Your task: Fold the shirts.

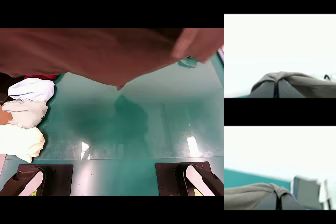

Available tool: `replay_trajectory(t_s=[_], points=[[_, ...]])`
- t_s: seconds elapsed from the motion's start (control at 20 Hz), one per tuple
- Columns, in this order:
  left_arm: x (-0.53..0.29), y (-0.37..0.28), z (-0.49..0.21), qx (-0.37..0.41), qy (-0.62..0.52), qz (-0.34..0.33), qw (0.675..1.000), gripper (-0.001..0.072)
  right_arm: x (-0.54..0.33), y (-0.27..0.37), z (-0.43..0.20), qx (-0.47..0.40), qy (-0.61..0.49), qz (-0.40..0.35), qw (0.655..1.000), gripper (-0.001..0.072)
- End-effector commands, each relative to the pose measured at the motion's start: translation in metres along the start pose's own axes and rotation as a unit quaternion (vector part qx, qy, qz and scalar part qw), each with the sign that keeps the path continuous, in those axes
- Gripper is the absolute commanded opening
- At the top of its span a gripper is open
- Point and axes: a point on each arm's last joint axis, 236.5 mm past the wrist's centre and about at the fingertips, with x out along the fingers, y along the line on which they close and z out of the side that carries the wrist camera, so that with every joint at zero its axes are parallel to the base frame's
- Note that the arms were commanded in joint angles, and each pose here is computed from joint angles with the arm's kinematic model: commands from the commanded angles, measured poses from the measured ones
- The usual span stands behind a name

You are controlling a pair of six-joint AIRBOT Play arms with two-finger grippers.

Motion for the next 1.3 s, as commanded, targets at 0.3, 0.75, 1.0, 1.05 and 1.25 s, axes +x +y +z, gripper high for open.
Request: replay_trajectory(t_s=[0.3, 0.75, 1.0, 1.05, 1.25], points=[[0.059, 0.066, -0.156, -0.092, 0.198, 0.054, 0.974, 0.0021, 0.028, -0.024, -0.05, 0.092, 0.106, 0.007, 0.99, 0.0017], [0.032, 0.112, -0.564, -0.286, 0.593, 0.084, 0.748, 0.0022, 0.159, -0.022, -0.412, 0.178, 0.537, 0.038, 0.824, 0.0017], [0.061, 0.14, -0.638, -0.315, 0.579, 0.109, 0.744, 0.0022, 0.217, -0.04, -0.467, 0.192, 0.533, 0.023, 0.824, 0.0018], [0.073, 0.145, -0.636, -0.315, 0.563, 0.111, 0.756, 0.0022, 0.227, -0.046, -0.46, 0.189, 0.521, 0.02, 0.832, 0.0018], [0.101, 0.152, -0.603, -0.278, 0.538, 0.081, 0.791, 0.0022, 0.229, -0.067, -0.429, 0.164, 0.498, 0.02, 0.851, 0.0018]])
